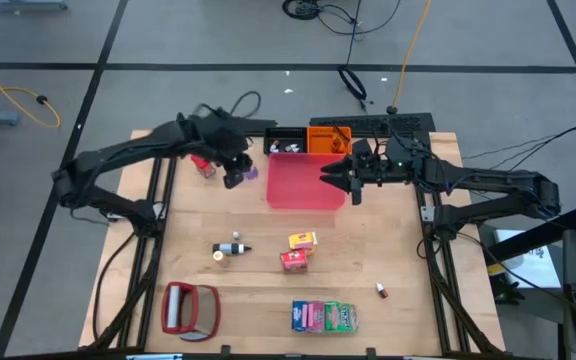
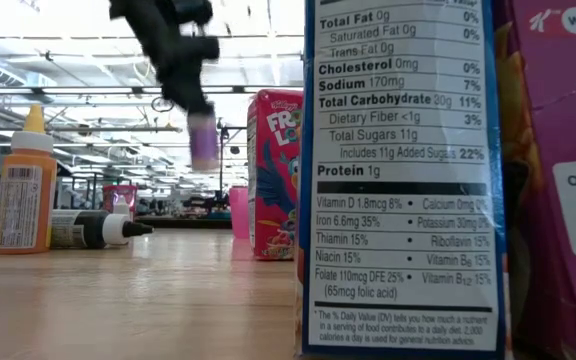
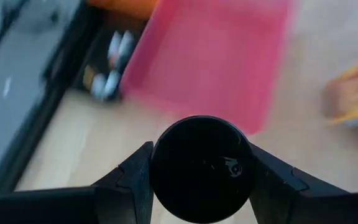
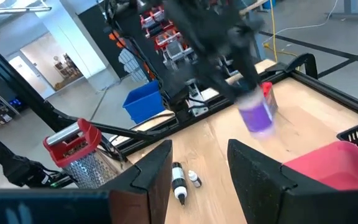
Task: Pick & Place Kitchen Items
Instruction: Put the spice bottle into the orange bin
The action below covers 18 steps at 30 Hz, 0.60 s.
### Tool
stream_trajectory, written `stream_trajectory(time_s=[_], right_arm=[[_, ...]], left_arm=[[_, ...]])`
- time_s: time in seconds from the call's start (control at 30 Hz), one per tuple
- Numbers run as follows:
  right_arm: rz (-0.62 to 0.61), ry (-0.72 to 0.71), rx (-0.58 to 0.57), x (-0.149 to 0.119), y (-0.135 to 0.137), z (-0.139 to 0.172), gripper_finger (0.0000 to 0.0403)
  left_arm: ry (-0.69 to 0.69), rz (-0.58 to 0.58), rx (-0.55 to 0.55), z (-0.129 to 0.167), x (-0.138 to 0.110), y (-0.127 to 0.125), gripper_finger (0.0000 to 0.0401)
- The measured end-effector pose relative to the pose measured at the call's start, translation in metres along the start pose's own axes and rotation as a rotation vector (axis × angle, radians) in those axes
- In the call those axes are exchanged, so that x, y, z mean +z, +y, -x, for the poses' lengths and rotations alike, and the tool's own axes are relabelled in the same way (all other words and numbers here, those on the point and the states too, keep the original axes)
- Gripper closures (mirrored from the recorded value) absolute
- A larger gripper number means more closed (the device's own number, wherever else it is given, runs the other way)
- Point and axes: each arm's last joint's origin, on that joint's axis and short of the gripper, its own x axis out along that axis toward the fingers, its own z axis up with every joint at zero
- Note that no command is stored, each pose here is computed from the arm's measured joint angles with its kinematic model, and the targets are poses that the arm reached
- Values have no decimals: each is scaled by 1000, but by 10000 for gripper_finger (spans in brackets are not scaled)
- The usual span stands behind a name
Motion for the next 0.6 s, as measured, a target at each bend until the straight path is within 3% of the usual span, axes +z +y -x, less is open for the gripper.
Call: stream_trajectory(time_s=[0.3, 0.6], right_arm=[[-8, 32, -6, -7, -6, -14, 257], [41, 5, 60, -6, -5, -21, 257]], left_arm=[[-255, -161, -130, 55, 42, -32, 215], [-363, -146, -188, 63, 55, -51, 215]])
